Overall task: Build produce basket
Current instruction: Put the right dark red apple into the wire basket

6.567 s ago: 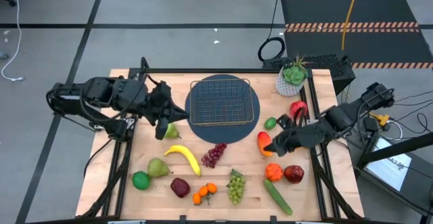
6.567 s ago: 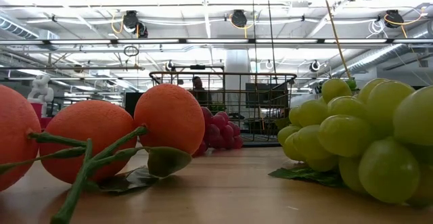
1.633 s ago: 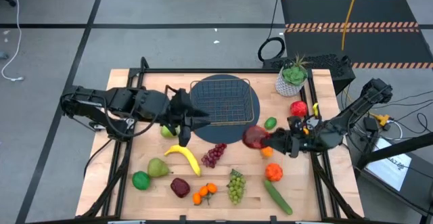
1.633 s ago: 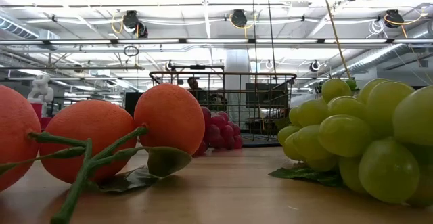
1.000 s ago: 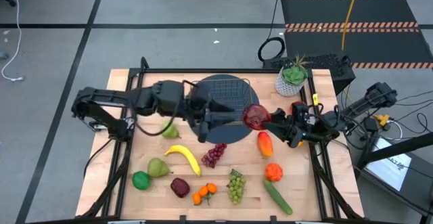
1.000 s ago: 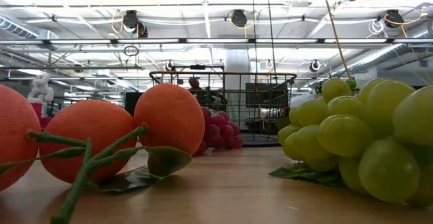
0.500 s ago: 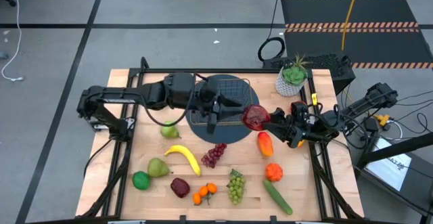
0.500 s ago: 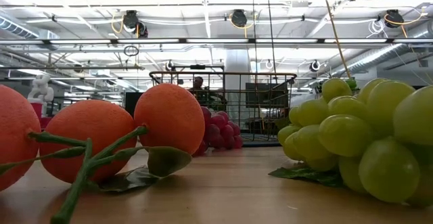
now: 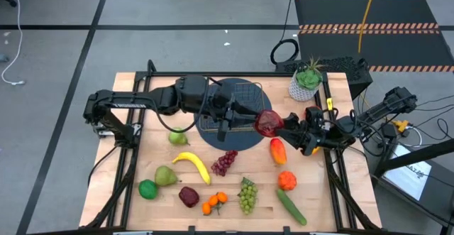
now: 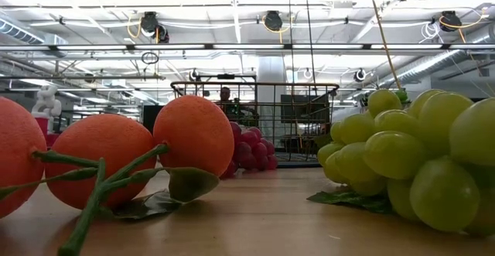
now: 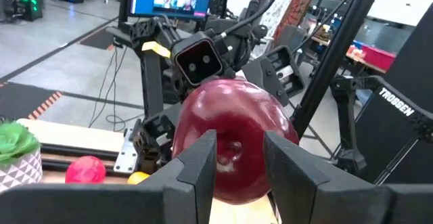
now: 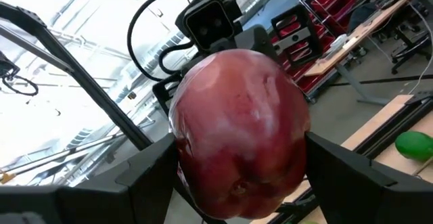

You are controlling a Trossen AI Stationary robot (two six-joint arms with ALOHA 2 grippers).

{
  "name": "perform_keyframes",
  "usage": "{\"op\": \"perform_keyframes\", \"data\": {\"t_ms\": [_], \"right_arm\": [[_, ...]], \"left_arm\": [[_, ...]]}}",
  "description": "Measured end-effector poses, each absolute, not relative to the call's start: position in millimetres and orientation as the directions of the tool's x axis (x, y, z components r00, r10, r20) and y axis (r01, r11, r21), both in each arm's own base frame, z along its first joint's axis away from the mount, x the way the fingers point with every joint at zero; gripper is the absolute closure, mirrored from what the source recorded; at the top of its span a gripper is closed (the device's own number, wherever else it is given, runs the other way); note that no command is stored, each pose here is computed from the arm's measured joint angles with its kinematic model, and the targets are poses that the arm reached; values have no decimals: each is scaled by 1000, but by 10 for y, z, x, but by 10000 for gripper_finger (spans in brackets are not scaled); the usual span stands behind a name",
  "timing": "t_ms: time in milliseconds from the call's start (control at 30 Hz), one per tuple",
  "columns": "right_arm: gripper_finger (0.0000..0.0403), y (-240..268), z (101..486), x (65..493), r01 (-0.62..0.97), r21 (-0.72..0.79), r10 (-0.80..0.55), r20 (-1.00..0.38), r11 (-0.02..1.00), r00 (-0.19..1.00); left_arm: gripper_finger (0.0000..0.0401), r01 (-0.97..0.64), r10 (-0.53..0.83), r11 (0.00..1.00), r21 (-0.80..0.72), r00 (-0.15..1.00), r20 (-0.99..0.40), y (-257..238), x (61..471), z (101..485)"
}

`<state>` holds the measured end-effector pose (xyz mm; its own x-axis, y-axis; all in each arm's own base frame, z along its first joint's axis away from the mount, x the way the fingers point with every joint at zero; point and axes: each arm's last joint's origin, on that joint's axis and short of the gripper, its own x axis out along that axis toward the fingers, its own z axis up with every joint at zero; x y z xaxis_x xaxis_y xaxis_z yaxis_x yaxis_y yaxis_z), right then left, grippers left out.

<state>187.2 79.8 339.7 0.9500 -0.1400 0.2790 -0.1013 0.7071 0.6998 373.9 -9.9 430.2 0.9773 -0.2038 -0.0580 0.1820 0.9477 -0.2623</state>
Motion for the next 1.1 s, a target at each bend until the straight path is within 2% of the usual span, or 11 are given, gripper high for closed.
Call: {"op": "perform_keyframes", "data": {"t_ms": [333,700,900,1100], "right_arm": [[119,798,3398,1872,-101,700,-140,279,707,950],[119,800,3399,1872,-104,697,-136,281,709,950],[117,798,3396,1872,-92,687,-144,277,721,950],[87,780,3396,1869,-44,691,-200,268,722,942]], "left_arm": [[285,182,-204,951,-250,977,-62,-98,3742,4296],[391,193,-217,950,-247,973,-74,-98,3747,4279],[384,176,-205,950,-257,975,-91,-53,3745,4262],[394,136,-170,951,-277,980,-103,71,3717,4272]]}}
